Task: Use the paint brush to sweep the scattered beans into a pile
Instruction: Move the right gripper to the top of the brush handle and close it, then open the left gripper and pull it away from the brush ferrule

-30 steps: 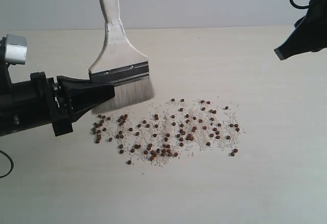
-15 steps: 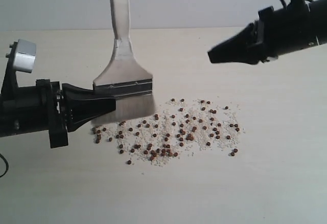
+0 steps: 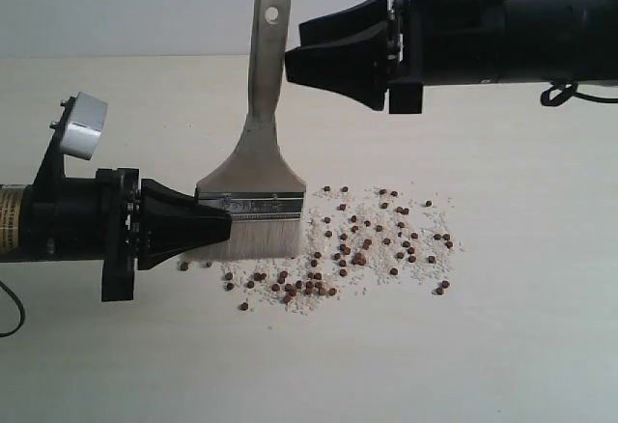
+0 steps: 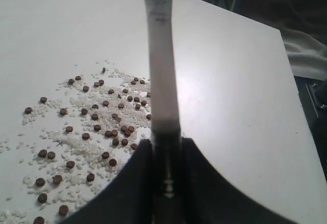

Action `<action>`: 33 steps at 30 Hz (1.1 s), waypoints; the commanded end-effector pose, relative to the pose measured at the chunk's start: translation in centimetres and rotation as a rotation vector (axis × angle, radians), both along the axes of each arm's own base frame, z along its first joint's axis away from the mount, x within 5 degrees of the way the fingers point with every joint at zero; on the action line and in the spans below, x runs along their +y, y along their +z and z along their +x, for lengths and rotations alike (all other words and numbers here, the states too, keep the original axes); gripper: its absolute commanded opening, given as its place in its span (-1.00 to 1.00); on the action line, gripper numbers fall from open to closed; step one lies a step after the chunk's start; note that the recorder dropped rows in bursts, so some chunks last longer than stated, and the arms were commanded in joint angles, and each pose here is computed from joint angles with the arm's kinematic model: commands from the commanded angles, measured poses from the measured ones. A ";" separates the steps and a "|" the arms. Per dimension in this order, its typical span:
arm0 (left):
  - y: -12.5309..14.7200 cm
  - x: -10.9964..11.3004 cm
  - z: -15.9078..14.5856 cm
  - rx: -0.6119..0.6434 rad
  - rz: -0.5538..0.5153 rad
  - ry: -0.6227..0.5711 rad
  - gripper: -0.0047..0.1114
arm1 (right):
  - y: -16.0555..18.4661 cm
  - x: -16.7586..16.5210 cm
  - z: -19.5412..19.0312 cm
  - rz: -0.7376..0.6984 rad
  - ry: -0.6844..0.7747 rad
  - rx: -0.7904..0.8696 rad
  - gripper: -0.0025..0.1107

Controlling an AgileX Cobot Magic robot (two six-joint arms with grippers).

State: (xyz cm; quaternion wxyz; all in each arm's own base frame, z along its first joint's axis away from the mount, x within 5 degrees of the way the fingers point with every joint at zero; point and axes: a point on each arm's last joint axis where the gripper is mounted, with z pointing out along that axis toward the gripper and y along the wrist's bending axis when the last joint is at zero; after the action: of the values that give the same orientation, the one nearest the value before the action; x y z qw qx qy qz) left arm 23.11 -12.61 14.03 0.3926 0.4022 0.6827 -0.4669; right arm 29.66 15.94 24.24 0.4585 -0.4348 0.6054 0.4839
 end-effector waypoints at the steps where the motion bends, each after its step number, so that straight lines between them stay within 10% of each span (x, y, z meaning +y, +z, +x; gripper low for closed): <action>1: 0.2 0.0 0.2 -0.025 -0.015 -0.011 -0.92 | 0.0 0.7 0.7 0.018 0.015 -0.019 0.06; 28: 0.5 0.1 0.9 -0.172 -0.017 0.039 -0.92 | 1.4 5.7 2.0 0.062 0.121 0.077 0.01; 33: 0.5 0.1 0.9 -0.186 -0.014 0.037 -0.92 | 1.5 5.7 2.0 0.064 0.121 0.081 -0.34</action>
State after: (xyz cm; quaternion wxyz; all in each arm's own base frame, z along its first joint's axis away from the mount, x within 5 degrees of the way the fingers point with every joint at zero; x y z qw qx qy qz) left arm 23.73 -12.55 14.23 0.4529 0.4306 0.6553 -0.4243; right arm 31.69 21.50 25.45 0.4141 -0.4361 0.5852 0.5440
